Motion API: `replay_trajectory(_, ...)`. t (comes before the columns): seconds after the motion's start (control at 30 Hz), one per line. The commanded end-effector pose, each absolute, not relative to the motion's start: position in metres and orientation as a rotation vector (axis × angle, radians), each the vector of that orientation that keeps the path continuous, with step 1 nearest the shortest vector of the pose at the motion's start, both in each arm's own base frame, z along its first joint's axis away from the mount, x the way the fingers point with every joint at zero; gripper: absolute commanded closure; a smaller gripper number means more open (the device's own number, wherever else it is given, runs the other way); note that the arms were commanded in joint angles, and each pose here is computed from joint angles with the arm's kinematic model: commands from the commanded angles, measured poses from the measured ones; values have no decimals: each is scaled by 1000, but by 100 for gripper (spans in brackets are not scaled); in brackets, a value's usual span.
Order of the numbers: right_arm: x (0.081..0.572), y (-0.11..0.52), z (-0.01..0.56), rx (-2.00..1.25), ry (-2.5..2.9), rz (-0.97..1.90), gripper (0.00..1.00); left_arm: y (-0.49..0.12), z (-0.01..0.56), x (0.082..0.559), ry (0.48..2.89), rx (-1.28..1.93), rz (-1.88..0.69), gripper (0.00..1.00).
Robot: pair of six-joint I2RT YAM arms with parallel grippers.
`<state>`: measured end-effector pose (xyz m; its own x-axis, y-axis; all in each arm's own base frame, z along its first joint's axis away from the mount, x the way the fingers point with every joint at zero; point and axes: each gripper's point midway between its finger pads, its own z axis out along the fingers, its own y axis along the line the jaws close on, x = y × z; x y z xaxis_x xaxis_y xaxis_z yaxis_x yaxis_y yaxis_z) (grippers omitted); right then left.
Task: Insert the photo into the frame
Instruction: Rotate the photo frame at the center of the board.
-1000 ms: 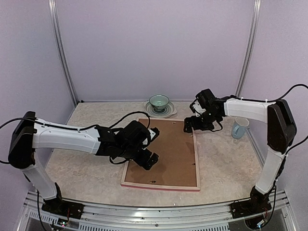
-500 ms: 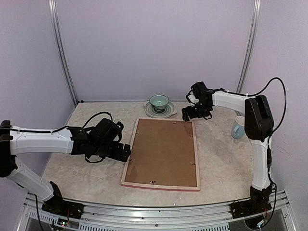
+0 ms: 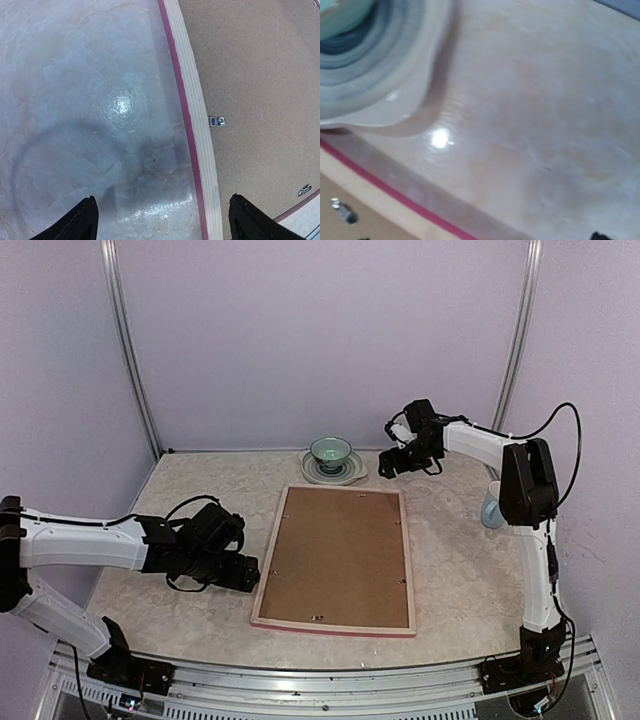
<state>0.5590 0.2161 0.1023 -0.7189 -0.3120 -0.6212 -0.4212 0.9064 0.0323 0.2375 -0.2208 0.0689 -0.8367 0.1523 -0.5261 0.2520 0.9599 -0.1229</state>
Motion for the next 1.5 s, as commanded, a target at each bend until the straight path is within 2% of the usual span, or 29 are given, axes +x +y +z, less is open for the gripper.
replay_trajectory(0.0, 562, 232, 96, -622, 2388, 309, 5, -230, 67, 231, 2592, 257, -366, 11)
replay_trajectory(0.43, 558, 242, 65, -639, 2431, 415, 5, -239, 38, 220, 2655, 303, -378, 11)
replay_trajectory(0.5, 557, 243, 62, -639, 2436, 433, 5, -243, 39, 219, 2643, 319, -398, 11)
replay_trajectory(0.63, 555, 247, 59, -647, 2438, 472, 5, -256, 58, 216, 2571, 382, -483, 1)
replay_trajectory(0.8, 553, 248, 53, -648, 2452, 498, 5, -276, 76, 200, 2493, 547, -556, 1)
replay_trajectory(1.07, 548, 248, 46, -651, 2469, 511, 6, -283, 48, 164, 2557, 806, -404, 1)
replay_trajectory(1.47, 545, 250, 43, -653, 2473, 528, 6, -263, 38, 156, 2578, 848, -240, 1)
